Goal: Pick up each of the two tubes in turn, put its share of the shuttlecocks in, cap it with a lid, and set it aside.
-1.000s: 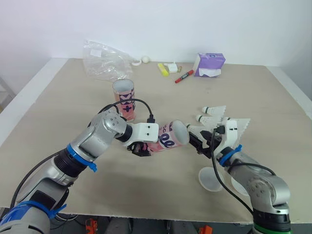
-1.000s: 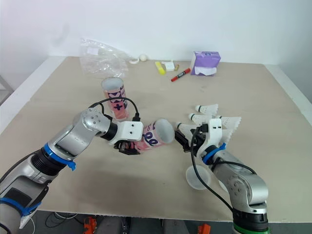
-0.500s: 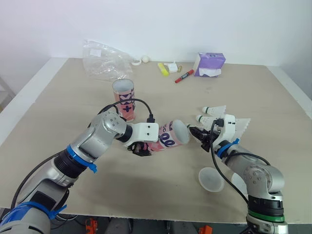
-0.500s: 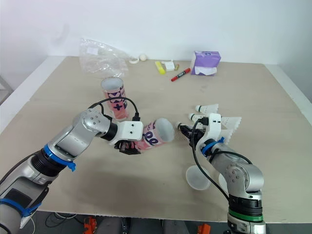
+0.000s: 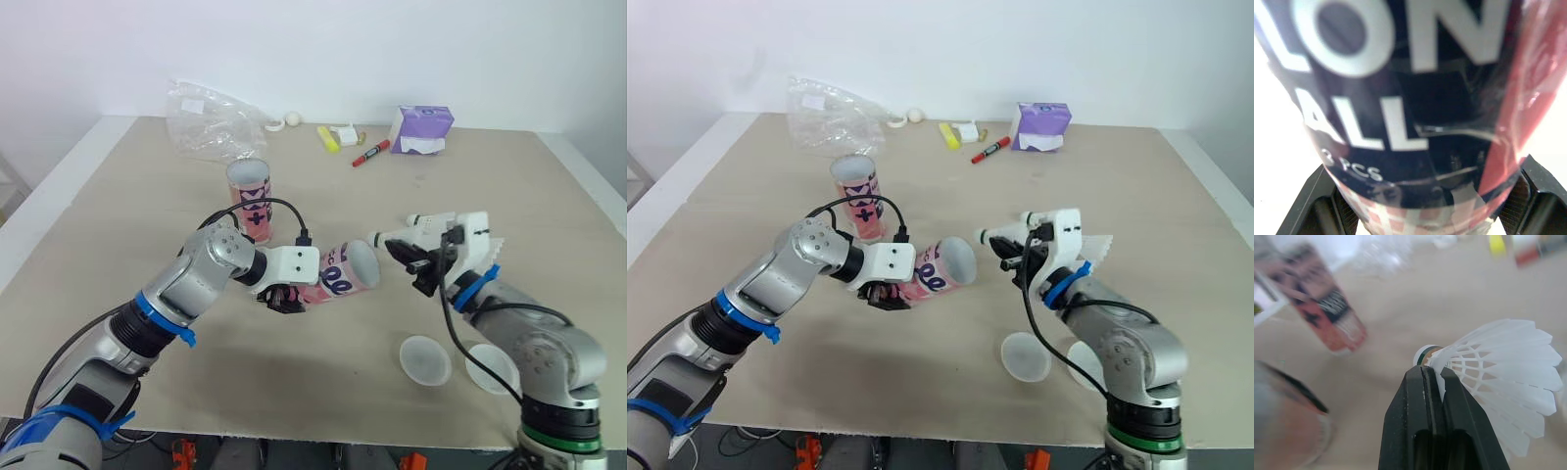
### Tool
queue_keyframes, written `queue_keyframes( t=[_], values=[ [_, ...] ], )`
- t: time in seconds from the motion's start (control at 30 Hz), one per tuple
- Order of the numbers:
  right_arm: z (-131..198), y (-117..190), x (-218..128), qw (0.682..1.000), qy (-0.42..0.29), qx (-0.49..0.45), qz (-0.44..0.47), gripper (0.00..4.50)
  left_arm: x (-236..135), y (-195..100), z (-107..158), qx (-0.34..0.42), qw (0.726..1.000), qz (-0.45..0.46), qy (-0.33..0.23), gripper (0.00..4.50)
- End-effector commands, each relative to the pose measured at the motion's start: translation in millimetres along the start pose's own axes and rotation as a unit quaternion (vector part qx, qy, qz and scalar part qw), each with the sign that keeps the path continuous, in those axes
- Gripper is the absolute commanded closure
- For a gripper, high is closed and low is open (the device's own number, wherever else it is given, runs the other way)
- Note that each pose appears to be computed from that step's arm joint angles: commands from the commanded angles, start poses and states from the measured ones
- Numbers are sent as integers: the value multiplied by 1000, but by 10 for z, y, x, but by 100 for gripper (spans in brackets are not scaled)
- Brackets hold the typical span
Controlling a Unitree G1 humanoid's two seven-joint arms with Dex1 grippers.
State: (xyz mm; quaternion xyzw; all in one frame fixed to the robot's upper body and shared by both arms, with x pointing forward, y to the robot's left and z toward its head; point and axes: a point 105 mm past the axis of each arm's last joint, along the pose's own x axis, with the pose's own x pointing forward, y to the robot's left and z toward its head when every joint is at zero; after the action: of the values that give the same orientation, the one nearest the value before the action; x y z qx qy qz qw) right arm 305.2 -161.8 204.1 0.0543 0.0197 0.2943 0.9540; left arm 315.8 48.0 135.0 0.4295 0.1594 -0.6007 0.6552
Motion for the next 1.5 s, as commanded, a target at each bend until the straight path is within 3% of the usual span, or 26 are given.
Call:
queue_keyframes(
  t=[0.03, 0.3, 0.7, 0.83, 0.93, 1.0, 1.07, 1.2, 1.33, 1.5],
  values=[
    [601, 229, -219, 990, -83, -98, 62, 440, 28, 29, -39, 3, 1000, 10, 11, 129],
    [373, 752, -513, 938, -5, -267, 222, 440, 38, 32, -39, 3, 1000, 8, 10, 129],
    [95, 819, -387, 908, 15, -327, 262, 440, 46, 39, -10, 3, 1000, 10, 5, 129],
    [125, 816, -394, 908, 4, -324, 266, 318, 42, 34, -21, 2, 1000, 10, 7, 129],
    [160, 802, -414, 914, -6, -311, 262, 180, 43, 31, -21, 2, 1000, 10, 7, 129],
    [198, 762, -434, 925, -17, -289, 248, 64, 43, 29, -20, 2, 1000, 9, 7, 129],
    [244, 683, -457, 940, -30, -258, 222, 3, 43, 31, -21, 3, 1000, 9, 7, 129],
    [187, -33, -655, 986, -38, -162, 32, 3, 51, 31, -9, 5, 1000, 9, 6, 129],
    [33, -544, -874, 984, -11, -138, -112, 3, 63, 16, 9, 7, 1000, 5, 3, 129],
    [-111, -836, -1010, 978, 1, -100, -182, 3, 67, 23, 10, 9, 1000, 4, 3, 129]
  ],
)
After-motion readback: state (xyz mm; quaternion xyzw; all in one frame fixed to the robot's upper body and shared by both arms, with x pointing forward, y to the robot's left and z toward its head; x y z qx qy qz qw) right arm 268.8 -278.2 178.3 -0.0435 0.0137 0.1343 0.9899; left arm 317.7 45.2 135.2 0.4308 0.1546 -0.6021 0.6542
